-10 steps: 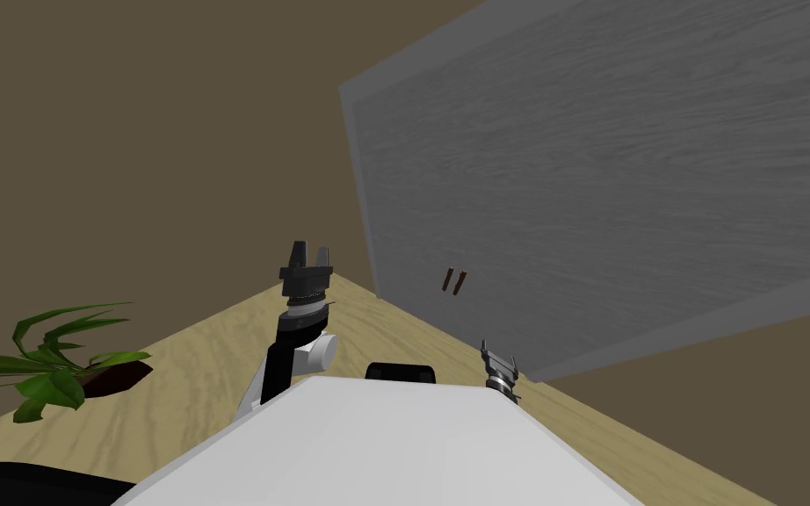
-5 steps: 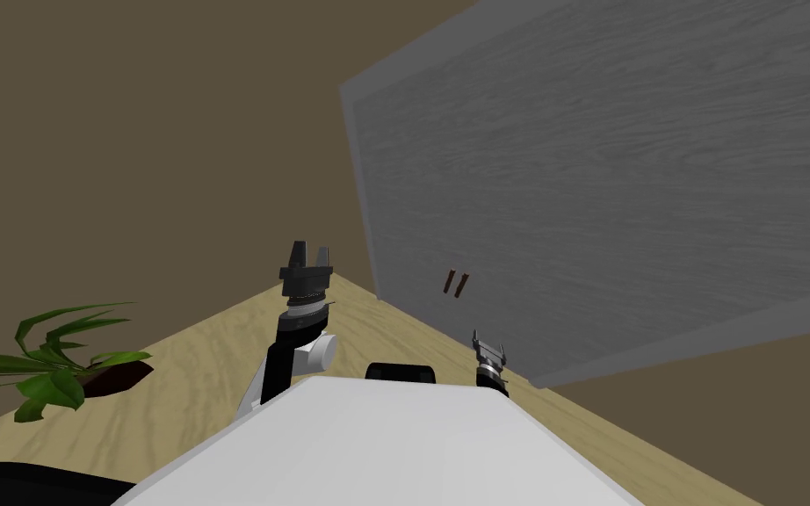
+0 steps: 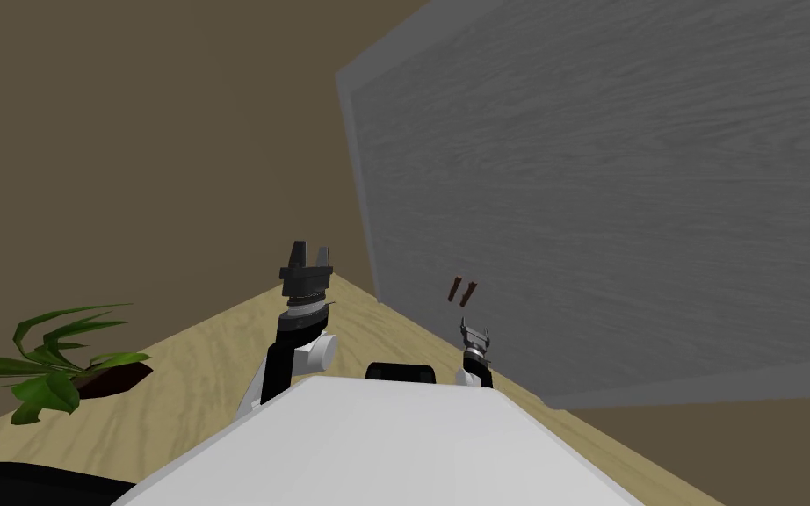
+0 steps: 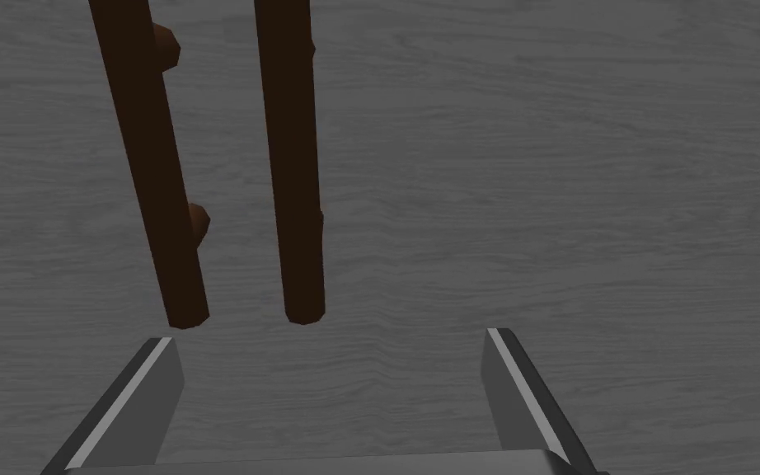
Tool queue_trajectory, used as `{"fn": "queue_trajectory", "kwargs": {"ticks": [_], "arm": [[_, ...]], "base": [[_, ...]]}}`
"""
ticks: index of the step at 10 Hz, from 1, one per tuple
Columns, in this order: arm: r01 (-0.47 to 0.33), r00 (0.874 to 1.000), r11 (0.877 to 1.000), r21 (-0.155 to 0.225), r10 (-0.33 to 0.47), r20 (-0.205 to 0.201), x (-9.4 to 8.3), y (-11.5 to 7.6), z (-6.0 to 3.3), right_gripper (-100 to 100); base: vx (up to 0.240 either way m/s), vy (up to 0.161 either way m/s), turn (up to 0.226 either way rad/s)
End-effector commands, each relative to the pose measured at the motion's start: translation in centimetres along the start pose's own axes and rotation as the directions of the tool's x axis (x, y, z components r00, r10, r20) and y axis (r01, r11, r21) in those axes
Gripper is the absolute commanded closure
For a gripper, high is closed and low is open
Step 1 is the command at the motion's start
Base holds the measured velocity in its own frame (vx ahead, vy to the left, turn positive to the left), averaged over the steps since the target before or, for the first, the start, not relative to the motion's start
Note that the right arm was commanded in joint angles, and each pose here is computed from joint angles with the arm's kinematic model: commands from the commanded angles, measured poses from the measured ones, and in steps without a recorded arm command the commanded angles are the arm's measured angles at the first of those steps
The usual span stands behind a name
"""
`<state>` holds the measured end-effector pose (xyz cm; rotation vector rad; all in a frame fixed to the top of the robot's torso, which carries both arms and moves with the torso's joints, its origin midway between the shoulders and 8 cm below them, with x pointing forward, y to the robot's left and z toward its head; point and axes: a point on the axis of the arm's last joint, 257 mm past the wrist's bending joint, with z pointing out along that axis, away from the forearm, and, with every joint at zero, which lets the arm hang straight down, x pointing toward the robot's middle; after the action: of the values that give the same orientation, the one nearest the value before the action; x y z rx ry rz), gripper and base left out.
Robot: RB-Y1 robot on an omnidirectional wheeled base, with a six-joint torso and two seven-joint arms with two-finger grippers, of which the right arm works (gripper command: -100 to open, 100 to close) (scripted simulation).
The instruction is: Pull the door open
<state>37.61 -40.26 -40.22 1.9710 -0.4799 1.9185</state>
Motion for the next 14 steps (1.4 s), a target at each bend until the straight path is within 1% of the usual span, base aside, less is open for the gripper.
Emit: {"fn": "queue_trajectory", "kwargs": {"ticks": [1, 2, 3, 4, 5, 6, 8, 9, 10, 11, 13, 14], "arm": [[-0.012, 1.0, 1.0, 0.018, 0.012, -0.022, 1.1, -1.5, 0.72, -100], [-0.007, 1.0, 1.0, 0.011, 0.007, -0.014, 0.6, -0.8, 0.6, -100], [0.006, 1.0, 1.0, -0.005, -0.005, 0.006, -0.3, 0.7, -0.05, -100], [0.009, 1.0, 1.0, -0.01, -0.009, 0.011, -0.6, 1.1, -0.22, -100], [0.018, 1.0, 1.0, -0.022, -0.017, 0.024, -1.1, 2.2, -0.65, -100], [0.029, 0.999, 0.999, -0.037, -0.028, 0.039, -1.7, 3.6, -1.13, -100], [0.059, 0.996, 0.995, -0.075, -0.053, 0.076, -3.1, 7.2, -2.4, -100], [0.07, 0.994, 0.994, -0.089, -0.062, 0.088, -3.5, 8.5, -2.85, -100], [0.07, 0.994, 0.994, -0.089, -0.062, 0.088, -3.5, 8.5, -2.85, -100], [0.095, 0.99, 0.988, -0.12, -0.081, 0.115, -4.2, 11.5, -3.89, -100], [0.095, 0.99, 0.988, -0.12, -0.081, 0.115, -4.2, 11.5, -3.89, -100], [0.106, 0.988, 0.985, -0.134, -0.089, 0.126, -4.5, 12.9, -4.35, -100]], "base": [[0.189, -0.008, 0.067], [0.085, -0.014, 0.02], [-0.067, 0.023, -0.11], [-0.143, 0.028, -0.079], [-0.182, 0.004, -0.066], [-0.191, -0.005, -0.089], [-0.183, 0.037, -0.121], [-0.156, 0.061, -0.093], [-0.084, 0.031, -0.038], [-0.096, 0.01, -0.12], [-0.058, 0.004, -0.031], [-0.024, -0.003, -0.037]]}}
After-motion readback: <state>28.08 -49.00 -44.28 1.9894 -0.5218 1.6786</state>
